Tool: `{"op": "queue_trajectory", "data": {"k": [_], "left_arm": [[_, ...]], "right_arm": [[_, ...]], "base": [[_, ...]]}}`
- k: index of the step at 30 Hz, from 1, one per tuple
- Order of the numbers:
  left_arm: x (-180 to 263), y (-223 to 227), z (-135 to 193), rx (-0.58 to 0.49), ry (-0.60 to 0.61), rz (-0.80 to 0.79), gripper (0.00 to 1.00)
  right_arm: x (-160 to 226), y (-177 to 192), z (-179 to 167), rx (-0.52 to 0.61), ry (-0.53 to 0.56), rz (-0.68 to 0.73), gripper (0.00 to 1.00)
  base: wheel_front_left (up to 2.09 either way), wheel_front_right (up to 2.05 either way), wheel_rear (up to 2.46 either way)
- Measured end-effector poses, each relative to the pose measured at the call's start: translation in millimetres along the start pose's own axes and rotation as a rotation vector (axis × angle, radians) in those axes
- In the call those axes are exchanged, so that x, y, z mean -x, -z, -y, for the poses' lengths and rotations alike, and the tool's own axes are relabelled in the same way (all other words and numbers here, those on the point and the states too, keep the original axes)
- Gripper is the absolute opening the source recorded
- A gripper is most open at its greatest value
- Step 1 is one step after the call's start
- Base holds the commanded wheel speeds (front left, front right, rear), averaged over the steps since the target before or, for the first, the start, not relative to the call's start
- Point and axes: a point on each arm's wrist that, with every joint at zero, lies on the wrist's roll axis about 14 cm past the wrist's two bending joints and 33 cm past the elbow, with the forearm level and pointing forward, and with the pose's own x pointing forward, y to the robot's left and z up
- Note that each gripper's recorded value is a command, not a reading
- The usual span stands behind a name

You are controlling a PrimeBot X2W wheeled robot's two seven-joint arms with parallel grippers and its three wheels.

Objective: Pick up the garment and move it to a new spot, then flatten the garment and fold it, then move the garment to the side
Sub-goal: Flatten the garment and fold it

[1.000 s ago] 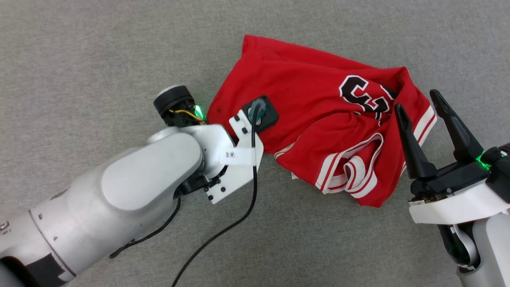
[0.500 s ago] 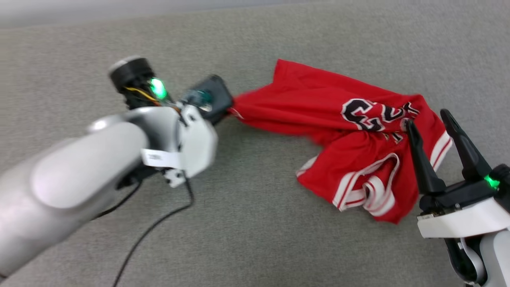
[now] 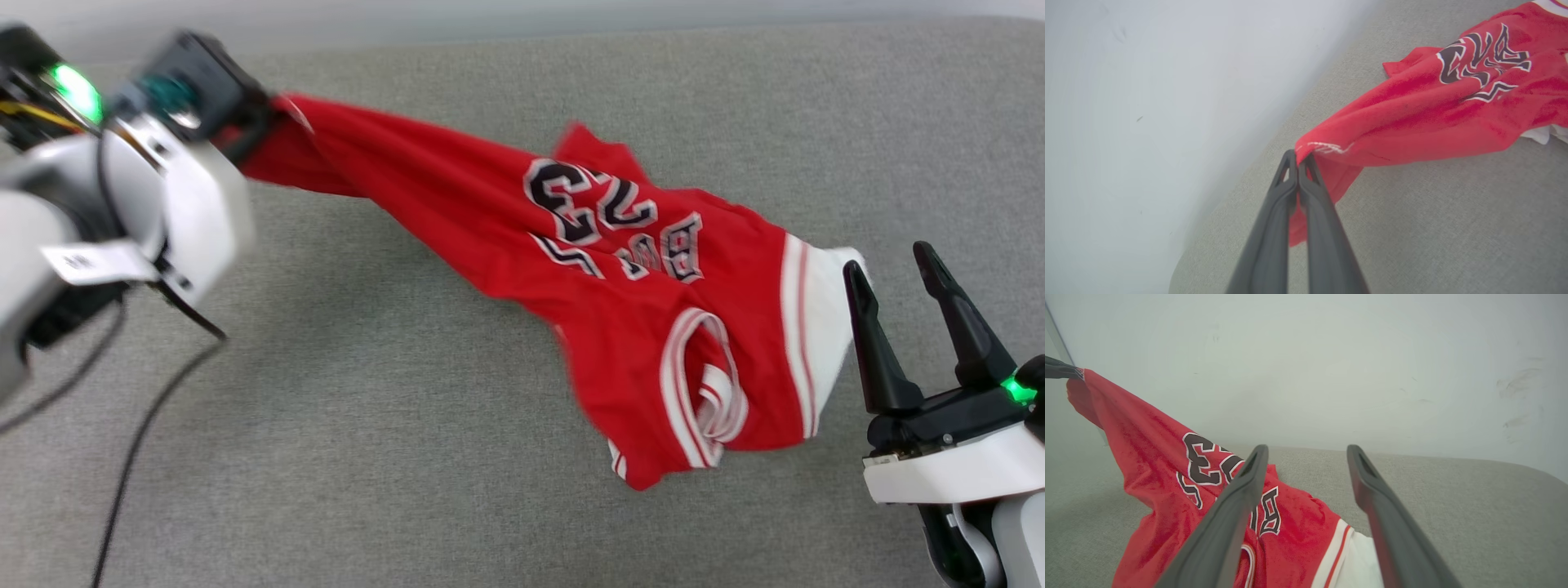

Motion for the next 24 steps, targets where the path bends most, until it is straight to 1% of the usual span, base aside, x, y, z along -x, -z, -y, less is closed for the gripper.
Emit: {"op": "queue_trajectory", "data": {"k": [4,6,8,11,14,17,21,24], "left_arm": [[-7,-6,-30,-0.003,-0.075,0.022,0.00],[-20,-8,-34,0.000,-0.081,0.034,0.00],[-37,-6,-29,0.034,-0.057,0.045,0.00],[-66,2,-11,0.027,0.001,0.030,0.00],[-98,5,22,0.063,0.094,0.037,0.00],[-121,24,49,0.066,0.162,-0.016,0.00],[-142,52,86,0.108,0.241,-0.096,0.00],[-146,75,104,0.144,0.277,-0.169,0.00]], "right_arm": [[0,4,5,0.003,0.015,-0.012,1.00],[-1,7,8,0.005,0.020,-0.016,1.00],[-3,10,10,0.005,0.025,-0.022,1.00],[-6,15,12,0.004,0.031,-0.031,1.00],[-5,20,18,0.011,0.048,-0.047,1.00],[-5,23,24,0.023,0.061,-0.056,1.00],[-4,24,32,0.041,0.078,-0.063,1.00],[-2,26,35,0.046,0.087,-0.069,1.00]], "base": [[0.00,0.00,0.00],[0.00,0.00,0.00],[0.00,0.00,0.00],[0.00,0.00,0.00],[0.00,0.00,0.00],[0.00,0.00,0.00],[0.00,0.00,0.00],[0.00,0.00,0.00]]}}
